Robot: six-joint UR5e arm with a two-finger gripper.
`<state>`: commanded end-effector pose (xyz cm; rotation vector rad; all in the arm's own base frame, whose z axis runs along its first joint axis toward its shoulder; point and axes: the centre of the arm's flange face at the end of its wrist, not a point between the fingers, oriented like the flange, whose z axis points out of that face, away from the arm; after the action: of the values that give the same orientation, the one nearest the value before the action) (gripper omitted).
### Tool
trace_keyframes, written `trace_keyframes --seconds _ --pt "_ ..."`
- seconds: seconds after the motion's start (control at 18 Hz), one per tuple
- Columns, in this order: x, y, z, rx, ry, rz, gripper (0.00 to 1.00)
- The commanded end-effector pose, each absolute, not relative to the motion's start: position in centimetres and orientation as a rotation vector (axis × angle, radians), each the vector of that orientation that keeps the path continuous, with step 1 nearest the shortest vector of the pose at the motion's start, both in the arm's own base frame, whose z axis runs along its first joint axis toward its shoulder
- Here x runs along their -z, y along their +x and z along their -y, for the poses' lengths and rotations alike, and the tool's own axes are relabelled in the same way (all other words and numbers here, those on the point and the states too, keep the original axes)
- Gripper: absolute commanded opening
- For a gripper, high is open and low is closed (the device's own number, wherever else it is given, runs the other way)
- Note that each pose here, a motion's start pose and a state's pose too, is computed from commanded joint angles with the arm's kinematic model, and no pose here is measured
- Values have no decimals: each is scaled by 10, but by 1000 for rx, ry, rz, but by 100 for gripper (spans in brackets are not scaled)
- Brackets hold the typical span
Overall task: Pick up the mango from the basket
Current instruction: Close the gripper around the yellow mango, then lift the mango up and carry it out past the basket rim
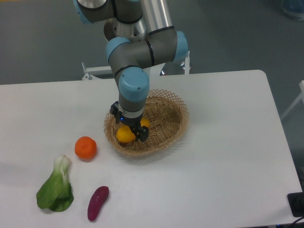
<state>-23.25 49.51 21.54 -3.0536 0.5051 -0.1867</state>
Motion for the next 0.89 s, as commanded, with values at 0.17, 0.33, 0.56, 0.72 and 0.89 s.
trace_keyframes --seconds 0.17,0.33,0.56,0.72,0.89 --pt "-208 -228 -500 181 -3056 -503 100" --pt "-200 -230 -500 165 -3079 -510 99" --pt "-205 -231 -501 149 -3074 -518 30" --pt "-215 -236 -506 119 -3060 -522 26" --pt "-236 -243 -511 75 -3040 -518 26"
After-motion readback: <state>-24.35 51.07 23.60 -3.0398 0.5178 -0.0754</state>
